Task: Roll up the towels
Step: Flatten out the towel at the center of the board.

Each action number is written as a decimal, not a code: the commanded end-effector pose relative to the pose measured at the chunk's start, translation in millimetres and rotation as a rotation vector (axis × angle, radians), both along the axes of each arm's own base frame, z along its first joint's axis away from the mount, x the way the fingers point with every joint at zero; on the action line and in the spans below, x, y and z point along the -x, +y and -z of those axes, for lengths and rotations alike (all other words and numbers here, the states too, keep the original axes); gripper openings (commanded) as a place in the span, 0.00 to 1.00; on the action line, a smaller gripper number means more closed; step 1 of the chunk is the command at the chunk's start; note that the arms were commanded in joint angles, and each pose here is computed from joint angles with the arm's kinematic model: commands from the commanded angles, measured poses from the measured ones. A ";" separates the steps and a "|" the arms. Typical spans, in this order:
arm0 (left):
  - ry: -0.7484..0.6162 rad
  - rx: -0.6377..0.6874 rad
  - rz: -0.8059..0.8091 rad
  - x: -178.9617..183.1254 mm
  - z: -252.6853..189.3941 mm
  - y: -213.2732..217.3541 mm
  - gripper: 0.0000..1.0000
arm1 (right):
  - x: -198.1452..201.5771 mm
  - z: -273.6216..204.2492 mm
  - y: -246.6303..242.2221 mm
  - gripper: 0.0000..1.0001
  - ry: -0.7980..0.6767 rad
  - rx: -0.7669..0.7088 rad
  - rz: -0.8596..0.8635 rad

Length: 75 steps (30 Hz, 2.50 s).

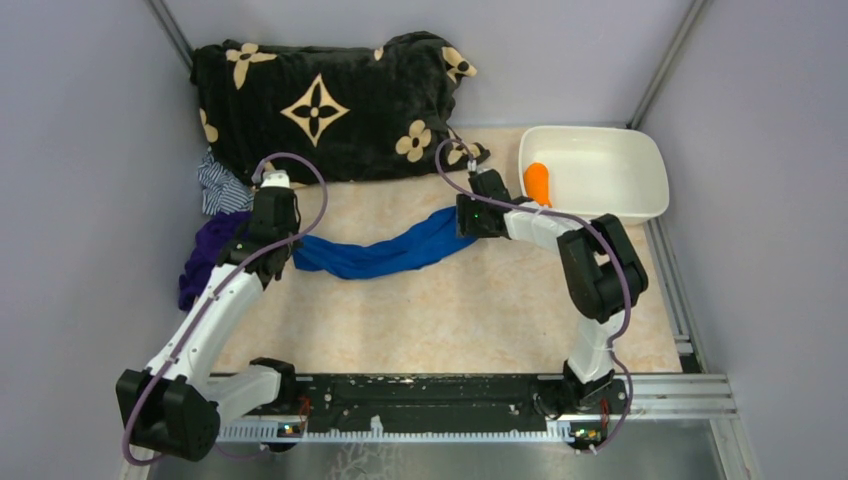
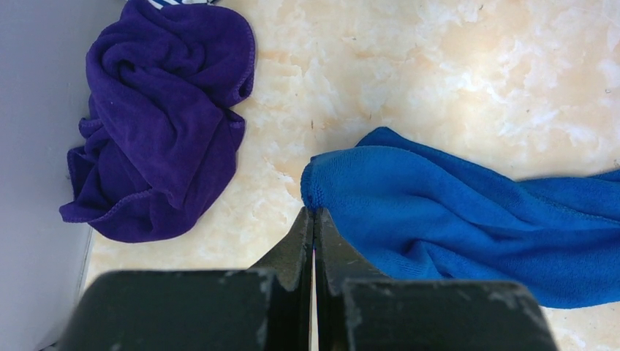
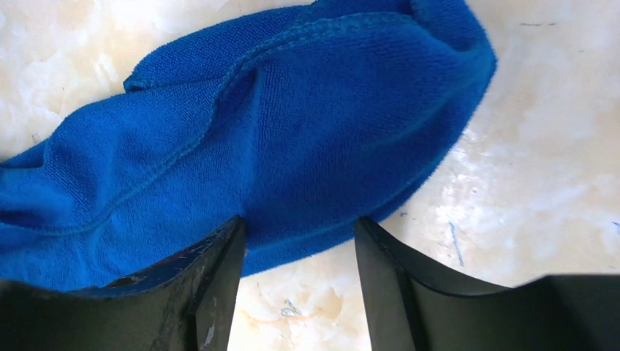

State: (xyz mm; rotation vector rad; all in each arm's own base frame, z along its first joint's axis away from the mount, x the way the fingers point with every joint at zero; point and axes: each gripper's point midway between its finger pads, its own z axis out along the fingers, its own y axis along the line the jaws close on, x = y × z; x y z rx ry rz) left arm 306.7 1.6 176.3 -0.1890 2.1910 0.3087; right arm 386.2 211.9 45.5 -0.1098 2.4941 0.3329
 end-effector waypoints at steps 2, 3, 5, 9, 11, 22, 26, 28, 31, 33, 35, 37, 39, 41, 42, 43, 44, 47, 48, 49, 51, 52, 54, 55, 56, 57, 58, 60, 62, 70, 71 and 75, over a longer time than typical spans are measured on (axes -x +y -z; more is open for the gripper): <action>-0.046 0.027 0.006 -3.0 -8.7 -0.9 0.00 | -15.4 -3.1 19.0 0.50 -0.060 -0.090 -0.005; -0.059 0.032 0.007 -2.6 -11.7 -0.9 0.00 | -16.2 -2.3 18.3 0.42 -0.062 -0.094 -0.006; -0.080 0.037 0.006 -2.5 -17.5 -0.5 0.00 | -17.2 -1.2 15.8 0.31 -0.060 -0.098 -0.007; -0.137 0.051 0.000 -1.3 -35.7 0.8 0.00 | -14.3 -12.4 7.0 0.05 -0.086 -0.071 -0.014; -0.180 0.063 0.001 0.3 -50.1 0.9 0.00 | -11.4 -26.2 -2.0 0.00 -0.115 -0.038 -0.013; -0.337 0.168 0.073 20.2 -135.8 -11.3 0.00 | 25.5 -148.4 -49.2 0.00 -0.230 0.088 -0.012; -0.372 0.165 0.071 31.7 -163.5 -7.3 0.00 | 37.4 -207.4 -70.9 0.00 -0.285 0.161 -0.003; -0.385 0.165 0.070 34.6 -170.0 -6.2 0.00 | 36.6 -223.0 -75.4 0.00 -0.296 0.186 -0.003; -0.366 0.155 0.061 30.3 -160.3 -5.3 0.00 | 21.8 -223.0 -66.6 0.01 -0.303 0.191 -0.027; -0.320 0.153 0.066 23.2 -140.7 -8.6 0.00 | 4.9 -211.2 -47.8 0.08 -0.285 0.171 -0.087; -0.275 0.152 0.070 12.9 -117.6 -12.7 0.00 | -19.3 -181.6 -28.2 0.17 -0.232 0.170 -0.128; -0.217 0.134 0.063 4.3 -91.4 -13.1 0.00 | -34.5 -154.9 -17.8 0.24 -0.161 0.192 -0.144; -0.167 0.105 0.040 -2.1 -69.0 -9.9 0.00 | -39.7 -146.8 -10.9 0.33 -0.156 0.211 -0.148; -0.131 0.067 0.003 -5.8 -52.7 -2.8 0.00 | -35.5 -145.5 -5.5 0.43 -0.177 0.194 -0.164; -0.123 0.047 -0.013 -6.6 -48.4 1.1 0.00 | -31.4 -144.0 -4.7 0.45 -0.181 0.180 -0.169; -0.116 0.033 -0.030 -6.7 -44.4 4.7 0.00 | -26.4 -139.7 -6.5 0.47 -0.176 0.173 -0.164; -0.116 0.019 -0.048 -7.0 -43.2 8.4 0.00 | -20.8 -134.9 -10.2 0.47 -0.168 0.176 -0.155; -0.116 -0.020 -0.099 -5.5 -43.0 19.9 0.00 | 2.3 -106.6 -26.1 0.48 -0.103 0.208 -0.130; -0.117 -0.027 -0.110 -4.4 -42.8 22.5 0.00 | 10.8 -95.6 -32.4 0.48 -0.075 0.221 -0.119; -0.117 -0.030 -0.115 -3.5 -41.8 23.8 0.00 | 19.2 -89.4 -37.2 0.48 -0.055 0.226 -0.110; -0.120 -0.027 -0.112 -2.8 -38.8 23.8 0.00 | 37.3 -77.2 -47.9 0.48 -0.017 0.230 -0.085; -0.117 -0.026 -0.110 -2.2 -36.4 23.7 0.00 | 44.6 -71.6 -52.5 0.48 0.000 0.230 -0.068; -0.111 -0.023 -0.106 -2.5 -33.2 23.1 0.00 | 57.2 -62.5 -63.9 0.48 0.029 0.213 -0.012; -0.107 -0.020 -0.102 -3.0 -31.5 22.3 0.00 | 63.2 -56.6 -70.5 0.48 0.045 0.211 0.009; -0.105 -0.016 -0.099 -4.0 -30.7 21.5 0.00 | 69.0 -50.4 -75.7 0.49 0.065 0.202 0.036; -0.103 -0.013 -0.096 -4.7 -30.1 21.2 0.00 | 73.6 -45.9 -79.8 0.49 0.079 0.191 0.064; -0.100 -0.011 -0.095 -5.3 -29.1 21.1 0.00 | 78.2 -40.3 -83.9 0.49 0.092 0.187 0.082; -0.096 -0.004 -0.094 -6.0 -27.2 21.7 0.00 | 86.0 -29.2 -86.9 0.49 0.117 0.171 0.100; -0.093 0.004 -0.090 -6.6 -25.5 21.8 0.00 | 91.2 -19.5 -84.1 0.49 0.136 0.149 0.101; -0.100 0.016 -0.097 -5.8 -25.8 24.9 0.00 | 97.8 13.4 -80.1 0.43 0.180 0.120 0.117; -0.102 0.017 -0.098 -5.7 -26.4 25.1 0.00 | 98.6 14.9 -79.9 0.42 0.181 0.118 0.116; -0.112 0.009 -0.114 -3.8 -32.1 28.5 0.00 | 99.1 10.8 -86.2 0.22 0.173 0.154 0.107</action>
